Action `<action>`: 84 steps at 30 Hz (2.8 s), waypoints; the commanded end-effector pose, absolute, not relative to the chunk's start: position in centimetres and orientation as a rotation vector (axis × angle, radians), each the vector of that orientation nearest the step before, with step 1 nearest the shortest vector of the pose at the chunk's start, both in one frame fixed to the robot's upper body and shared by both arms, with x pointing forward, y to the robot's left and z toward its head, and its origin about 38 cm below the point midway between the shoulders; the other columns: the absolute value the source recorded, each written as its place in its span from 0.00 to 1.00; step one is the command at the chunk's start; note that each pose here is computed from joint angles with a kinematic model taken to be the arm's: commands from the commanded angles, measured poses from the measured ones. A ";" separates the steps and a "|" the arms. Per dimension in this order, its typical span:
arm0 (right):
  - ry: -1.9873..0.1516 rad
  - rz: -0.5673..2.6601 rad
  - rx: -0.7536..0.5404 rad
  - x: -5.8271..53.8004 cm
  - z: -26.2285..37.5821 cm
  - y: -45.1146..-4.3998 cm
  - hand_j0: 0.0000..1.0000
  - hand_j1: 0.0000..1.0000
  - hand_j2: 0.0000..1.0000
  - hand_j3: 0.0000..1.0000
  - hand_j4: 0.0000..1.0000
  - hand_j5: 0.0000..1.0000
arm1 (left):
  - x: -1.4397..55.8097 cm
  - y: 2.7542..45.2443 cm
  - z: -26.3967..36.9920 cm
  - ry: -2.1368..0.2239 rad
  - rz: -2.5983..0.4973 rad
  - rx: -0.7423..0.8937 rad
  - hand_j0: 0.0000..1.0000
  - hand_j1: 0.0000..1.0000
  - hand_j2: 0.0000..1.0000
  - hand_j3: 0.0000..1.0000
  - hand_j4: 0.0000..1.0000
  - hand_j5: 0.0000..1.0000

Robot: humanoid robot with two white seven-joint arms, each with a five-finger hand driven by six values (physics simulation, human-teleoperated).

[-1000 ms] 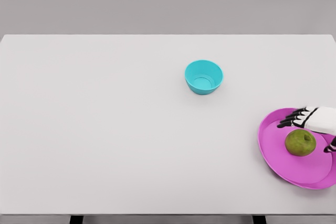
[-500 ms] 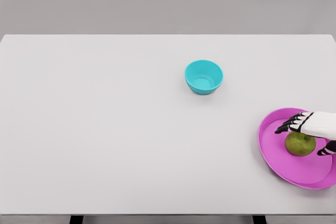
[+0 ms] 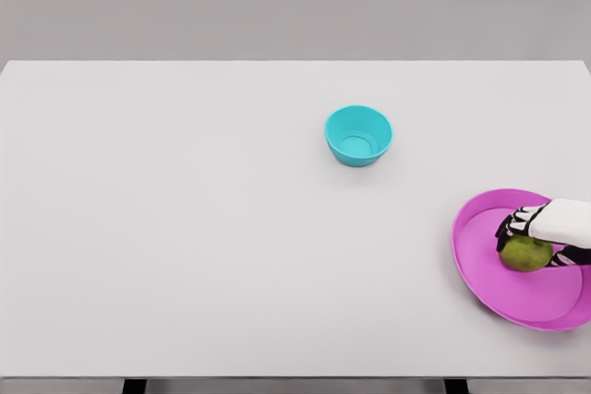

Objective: Put the apple from the pink plate into the blue bowl with your right arm

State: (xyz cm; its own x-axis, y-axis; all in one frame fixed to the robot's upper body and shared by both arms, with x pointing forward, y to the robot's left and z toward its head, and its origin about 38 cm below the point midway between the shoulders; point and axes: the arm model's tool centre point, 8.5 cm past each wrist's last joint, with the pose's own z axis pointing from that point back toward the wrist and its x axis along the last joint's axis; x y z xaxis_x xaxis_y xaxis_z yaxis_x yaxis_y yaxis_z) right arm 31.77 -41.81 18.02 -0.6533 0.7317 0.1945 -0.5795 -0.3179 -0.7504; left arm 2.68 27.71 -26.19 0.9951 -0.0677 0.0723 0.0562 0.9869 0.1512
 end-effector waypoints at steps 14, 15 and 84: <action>-1.163 1.957 -0.408 33.7 22.8 -43.6 0.43 0.43 0.43 0.43 0.43 0.43 | 2.7 27.7 -26.2 -0.077 -0.063 0.150 1.00 1.00 1.00 1.00 1.00 1.00; -1.170 1.947 -0.420 33.9 23.1 -43.8 0.43 0.43 0.43 0.43 0.43 0.43 | 2.7 27.7 -26.2 -0.077 -0.061 0.150 1.00 1.00 1.00 1.00 1.00 1.00; -1.476 2.023 -0.282 49.4 22.3 -23.6 0.44 0.44 0.44 0.44 0.44 0.44 | 2.7 27.7 -26.2 -0.077 -0.063 0.150 1.00 1.00 1.00 1.00 1.00 1.00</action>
